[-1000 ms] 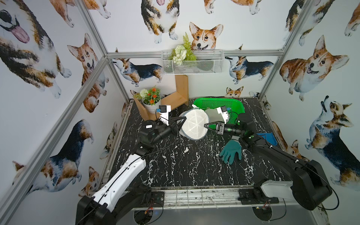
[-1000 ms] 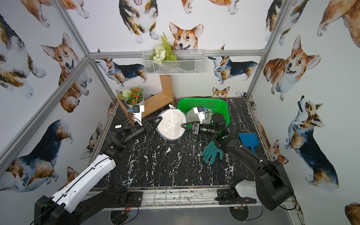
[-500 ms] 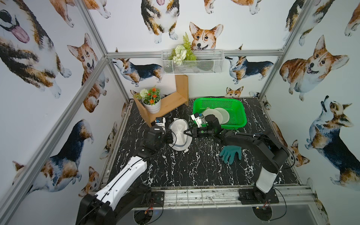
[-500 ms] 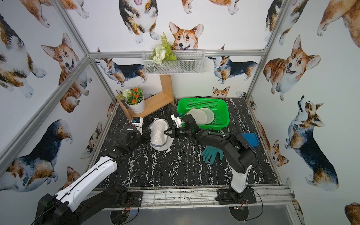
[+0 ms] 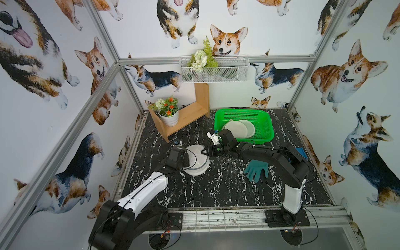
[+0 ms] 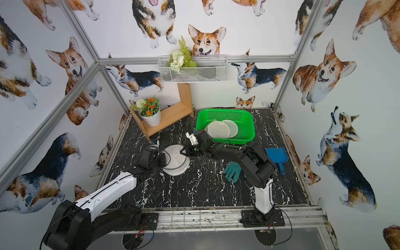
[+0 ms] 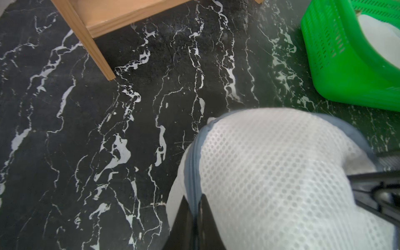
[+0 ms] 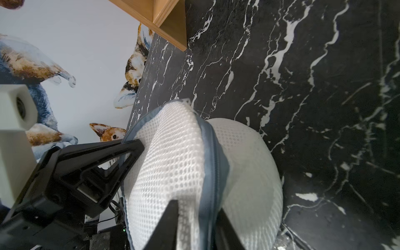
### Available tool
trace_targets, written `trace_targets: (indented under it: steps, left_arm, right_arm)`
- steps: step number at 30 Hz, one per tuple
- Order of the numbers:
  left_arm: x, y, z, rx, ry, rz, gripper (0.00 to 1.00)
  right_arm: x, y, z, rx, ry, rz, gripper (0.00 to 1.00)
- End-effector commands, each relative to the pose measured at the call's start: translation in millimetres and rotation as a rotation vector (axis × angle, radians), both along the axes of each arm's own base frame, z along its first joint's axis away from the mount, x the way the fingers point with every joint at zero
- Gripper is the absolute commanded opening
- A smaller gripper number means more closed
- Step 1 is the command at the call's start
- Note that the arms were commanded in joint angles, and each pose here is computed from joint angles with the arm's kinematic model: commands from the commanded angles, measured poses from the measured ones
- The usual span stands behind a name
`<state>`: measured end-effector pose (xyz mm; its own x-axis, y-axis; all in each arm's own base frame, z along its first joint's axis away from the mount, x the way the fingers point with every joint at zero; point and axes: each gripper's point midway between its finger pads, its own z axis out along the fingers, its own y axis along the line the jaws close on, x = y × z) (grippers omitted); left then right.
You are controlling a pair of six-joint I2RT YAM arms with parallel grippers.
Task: Turn the laundry bag inside out
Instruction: Place the laundry bag at the center of the board, then pick up the laundry bag and place it in the bin.
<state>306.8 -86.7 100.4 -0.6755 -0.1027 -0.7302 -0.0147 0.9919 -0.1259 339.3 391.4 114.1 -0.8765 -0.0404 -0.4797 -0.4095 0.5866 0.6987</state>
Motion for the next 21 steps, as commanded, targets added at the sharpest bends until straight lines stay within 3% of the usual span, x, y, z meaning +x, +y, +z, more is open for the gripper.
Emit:
trace_targets:
  steps: [1, 3, 7, 13, 17, 21]
  left_arm:
    - [7, -16, 12, -0.051, -0.06, -0.072, 0.39]
    - [9, -18, 17, -0.06, -0.073, -0.079, 0.56]
    - [12, -9, 38, -0.045, -0.124, -0.032, 0.69]
    - [11, 11, 69, 0.004, -0.177, 0.057, 0.73]
    - [18, 1, 102, -0.008, -0.247, -0.005, 0.73]
    - [31, -28, 143, -0.11, -0.378, -0.121, 0.71]
  right_arm:
    - [6, -8, 17, -0.021, -0.09, -0.011, 0.55]
    - [12, -19, 35, -0.013, -0.127, -0.035, 0.61]
    - [19, -53, 80, -0.002, -0.223, -0.077, 0.69]
    - [32, -122, 95, -0.141, -0.278, -0.158, 0.69]
    - [62, -178, 104, -0.237, -0.313, -0.31, 0.68]
    - [104, -230, 89, -0.336, -0.292, -0.458, 0.7]
